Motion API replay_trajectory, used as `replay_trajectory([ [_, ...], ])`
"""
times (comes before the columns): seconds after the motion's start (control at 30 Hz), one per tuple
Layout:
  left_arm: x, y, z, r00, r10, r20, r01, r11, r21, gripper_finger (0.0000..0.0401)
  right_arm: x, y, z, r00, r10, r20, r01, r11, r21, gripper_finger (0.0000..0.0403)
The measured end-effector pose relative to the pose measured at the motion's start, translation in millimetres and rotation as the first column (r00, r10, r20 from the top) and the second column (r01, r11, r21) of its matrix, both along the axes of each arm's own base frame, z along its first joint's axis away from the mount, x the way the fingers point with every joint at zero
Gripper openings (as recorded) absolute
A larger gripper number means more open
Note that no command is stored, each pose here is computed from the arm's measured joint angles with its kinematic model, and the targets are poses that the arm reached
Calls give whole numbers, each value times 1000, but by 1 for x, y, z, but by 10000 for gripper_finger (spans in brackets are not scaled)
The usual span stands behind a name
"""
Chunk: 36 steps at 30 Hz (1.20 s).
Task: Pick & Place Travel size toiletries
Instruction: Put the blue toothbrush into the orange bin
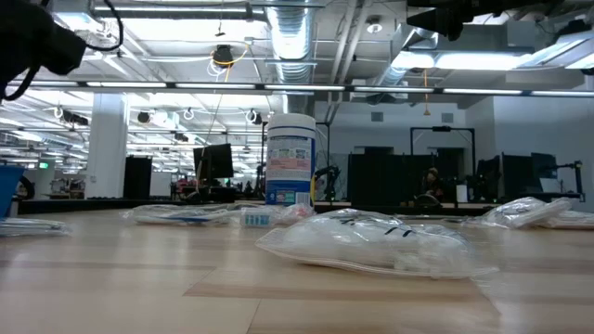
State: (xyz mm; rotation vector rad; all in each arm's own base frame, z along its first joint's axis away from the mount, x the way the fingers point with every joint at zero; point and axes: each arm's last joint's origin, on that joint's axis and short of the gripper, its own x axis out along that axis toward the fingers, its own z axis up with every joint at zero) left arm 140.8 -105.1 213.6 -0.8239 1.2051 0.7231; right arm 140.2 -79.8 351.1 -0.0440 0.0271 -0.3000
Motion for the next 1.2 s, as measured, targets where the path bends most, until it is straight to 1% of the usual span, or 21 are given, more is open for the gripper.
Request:
replay_trajectory([
  [0.27,6,-1,11,996,-37,82,32,998,55,1,0,0,0,1000,0,0,0,1000,0,276],
  [0.73,7,-2,12,993,-51,102,45,997,67,1,0,0,0,1000,0,0,0,1000,0,276],
  [1.03,15,-6,15,969,-141,201,121,987,108,1,0,0,0,1000,0,2,0,1000,-1,276],
  [1.2,19,-6,16,956,-167,243,135,981,143,1,0,0,0,1000,0,3,0,1000,-2,276],
])
